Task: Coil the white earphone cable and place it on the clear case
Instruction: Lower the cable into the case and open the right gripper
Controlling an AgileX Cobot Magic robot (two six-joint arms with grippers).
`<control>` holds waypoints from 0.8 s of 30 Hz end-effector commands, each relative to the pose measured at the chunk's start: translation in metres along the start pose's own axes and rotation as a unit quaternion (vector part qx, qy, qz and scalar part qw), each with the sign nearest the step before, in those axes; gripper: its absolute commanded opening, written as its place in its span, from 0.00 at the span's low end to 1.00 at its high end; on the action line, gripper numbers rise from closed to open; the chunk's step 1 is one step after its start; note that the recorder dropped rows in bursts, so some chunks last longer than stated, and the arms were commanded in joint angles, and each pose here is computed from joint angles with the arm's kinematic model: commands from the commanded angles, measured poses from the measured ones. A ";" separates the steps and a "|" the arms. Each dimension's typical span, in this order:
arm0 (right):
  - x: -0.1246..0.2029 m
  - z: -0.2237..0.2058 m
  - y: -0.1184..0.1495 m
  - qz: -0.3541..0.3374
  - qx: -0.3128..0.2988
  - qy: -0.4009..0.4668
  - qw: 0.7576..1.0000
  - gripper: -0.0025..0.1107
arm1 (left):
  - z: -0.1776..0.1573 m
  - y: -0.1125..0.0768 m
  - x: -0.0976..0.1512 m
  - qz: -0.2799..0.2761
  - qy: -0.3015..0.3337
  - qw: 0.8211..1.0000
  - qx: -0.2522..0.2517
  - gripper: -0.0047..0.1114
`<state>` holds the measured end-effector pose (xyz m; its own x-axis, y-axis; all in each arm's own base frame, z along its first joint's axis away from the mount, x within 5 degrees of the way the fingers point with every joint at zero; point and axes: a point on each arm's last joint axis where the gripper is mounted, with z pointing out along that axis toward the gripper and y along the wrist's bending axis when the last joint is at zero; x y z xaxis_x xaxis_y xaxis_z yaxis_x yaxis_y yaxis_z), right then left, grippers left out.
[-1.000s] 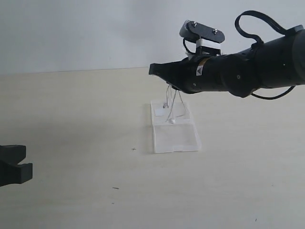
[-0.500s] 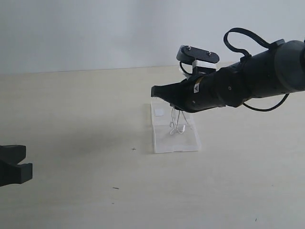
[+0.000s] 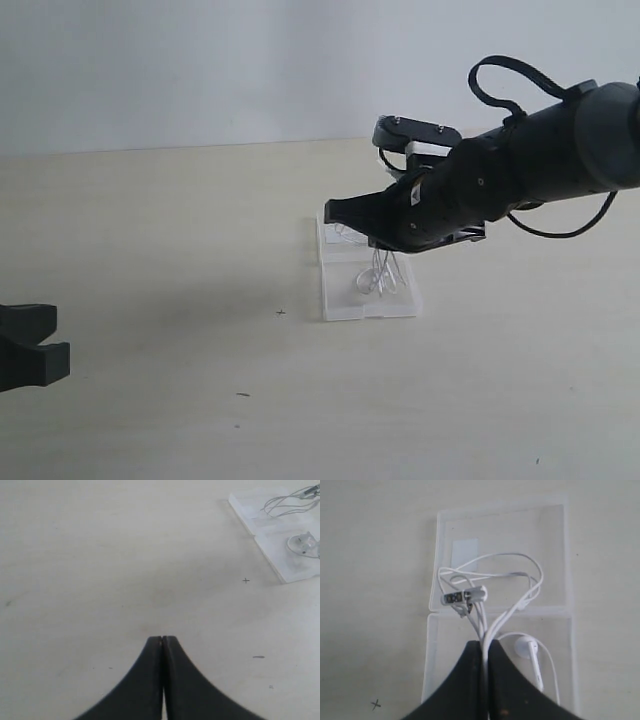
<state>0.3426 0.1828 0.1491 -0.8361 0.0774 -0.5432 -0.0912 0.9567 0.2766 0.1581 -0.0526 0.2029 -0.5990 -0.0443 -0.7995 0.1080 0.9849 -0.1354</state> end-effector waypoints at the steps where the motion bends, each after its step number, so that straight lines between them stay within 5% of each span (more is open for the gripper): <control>1: -0.015 0.005 0.005 -0.016 0.015 0.020 1.000 0.02 | 0.000 0.000 0.001 -0.006 0.000 1.000 0.005 0.04; 12: -0.045 0.025 0.021 -0.083 0.089 0.196 0.973 0.02 | 0.000 0.000 0.001 -0.006 0.001 1.000 0.007 0.04; 24: -0.056 0.059 0.031 -0.101 0.081 0.244 0.961 0.02 | 0.000 -0.003 0.001 -0.006 0.001 1.000 0.020 0.04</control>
<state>0.4125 0.2232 0.1443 -0.9698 -0.2091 -0.1253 -0.2176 0.9743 0.0579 0.1576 -0.0558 0.2033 -0.6004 -0.0439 -0.7985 0.1367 0.9781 -0.1566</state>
